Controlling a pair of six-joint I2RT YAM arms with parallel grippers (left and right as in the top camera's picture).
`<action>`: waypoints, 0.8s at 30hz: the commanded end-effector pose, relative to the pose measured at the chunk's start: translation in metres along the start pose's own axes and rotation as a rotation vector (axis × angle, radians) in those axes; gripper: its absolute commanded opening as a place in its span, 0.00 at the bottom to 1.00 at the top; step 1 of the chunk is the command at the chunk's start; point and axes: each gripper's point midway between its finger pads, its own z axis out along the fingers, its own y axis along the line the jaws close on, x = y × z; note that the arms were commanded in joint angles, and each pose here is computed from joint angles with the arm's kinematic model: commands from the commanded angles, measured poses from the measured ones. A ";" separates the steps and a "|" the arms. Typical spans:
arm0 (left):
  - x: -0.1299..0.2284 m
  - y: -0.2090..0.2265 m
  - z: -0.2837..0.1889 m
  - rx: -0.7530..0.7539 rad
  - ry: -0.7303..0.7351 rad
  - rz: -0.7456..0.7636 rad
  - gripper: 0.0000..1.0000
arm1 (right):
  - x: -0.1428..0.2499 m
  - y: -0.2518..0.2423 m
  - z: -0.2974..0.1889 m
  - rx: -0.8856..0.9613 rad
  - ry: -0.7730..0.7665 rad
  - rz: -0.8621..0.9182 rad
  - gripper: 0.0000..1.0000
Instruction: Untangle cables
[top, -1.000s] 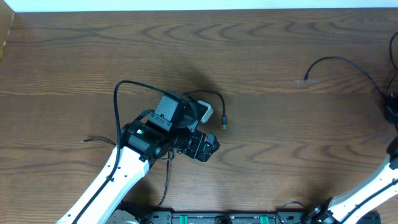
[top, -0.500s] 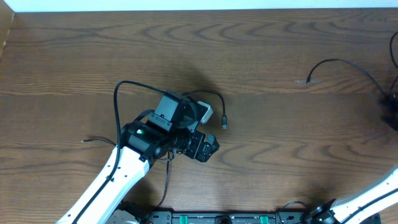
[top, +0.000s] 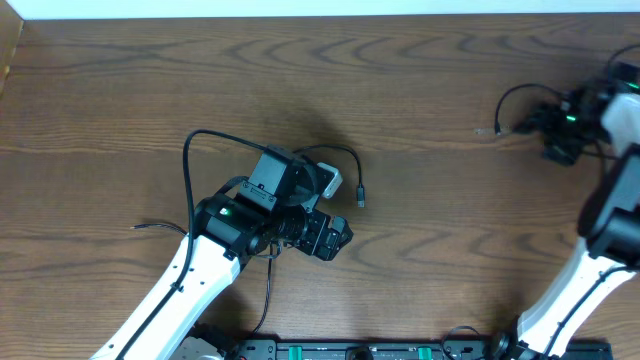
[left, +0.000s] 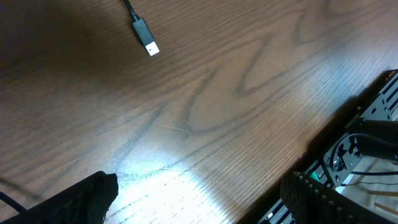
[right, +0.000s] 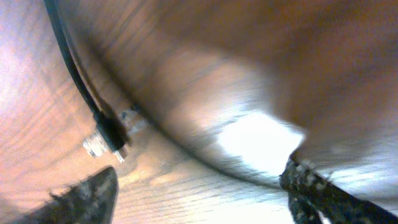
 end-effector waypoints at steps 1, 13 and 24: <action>0.000 -0.004 0.000 0.017 0.003 -0.008 0.90 | 0.018 -0.008 0.031 0.231 0.032 -0.094 0.96; 0.000 -0.003 -0.001 0.016 0.005 -0.009 0.90 | 0.022 0.003 0.035 0.311 0.010 -0.125 0.97; 0.000 -0.003 -0.001 0.016 0.005 -0.009 0.90 | -0.001 0.016 0.037 0.294 -0.086 -0.200 0.77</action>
